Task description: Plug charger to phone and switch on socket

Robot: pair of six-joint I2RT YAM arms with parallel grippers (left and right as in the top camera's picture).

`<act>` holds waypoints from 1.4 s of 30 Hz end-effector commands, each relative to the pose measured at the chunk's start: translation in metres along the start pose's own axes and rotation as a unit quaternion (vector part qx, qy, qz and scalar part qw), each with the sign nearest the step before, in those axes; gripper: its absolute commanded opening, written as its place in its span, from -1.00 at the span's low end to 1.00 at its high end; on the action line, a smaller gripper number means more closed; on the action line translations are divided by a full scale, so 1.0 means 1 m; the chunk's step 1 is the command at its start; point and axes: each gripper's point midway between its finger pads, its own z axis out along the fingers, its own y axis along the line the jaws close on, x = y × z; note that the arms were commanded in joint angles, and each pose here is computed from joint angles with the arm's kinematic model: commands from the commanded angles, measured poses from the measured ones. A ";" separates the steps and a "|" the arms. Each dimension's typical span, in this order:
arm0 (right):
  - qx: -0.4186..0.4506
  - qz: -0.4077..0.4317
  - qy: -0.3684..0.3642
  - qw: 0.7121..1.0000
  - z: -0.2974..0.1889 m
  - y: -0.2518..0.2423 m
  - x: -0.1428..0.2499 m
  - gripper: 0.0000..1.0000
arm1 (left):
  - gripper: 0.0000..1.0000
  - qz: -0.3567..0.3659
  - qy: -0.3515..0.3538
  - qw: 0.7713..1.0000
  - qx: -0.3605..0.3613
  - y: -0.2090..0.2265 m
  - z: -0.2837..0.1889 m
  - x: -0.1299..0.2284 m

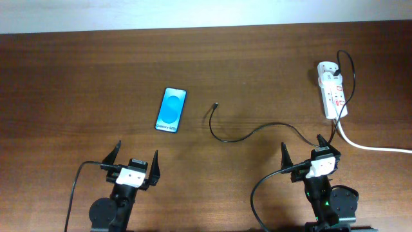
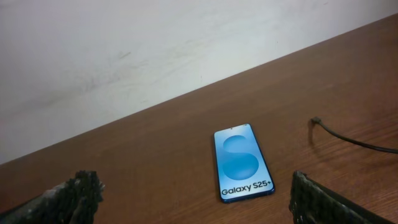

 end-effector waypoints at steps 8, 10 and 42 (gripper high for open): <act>-0.003 0.004 0.004 1.000 0.000 0.002 0.003 0.97 | 0.98 0.006 0.001 1.000 -0.006 0.002 0.000 0.002; -0.003 0.004 0.004 1.000 0.000 0.002 0.003 0.97 | 0.99 0.006 0.001 1.000 -0.006 0.002 0.000 0.002; 0.036 0.004 0.011 0.999 0.000 -0.011 0.006 0.97 | 0.99 -0.039 -0.017 0.998 0.041 0.011 0.013 -0.073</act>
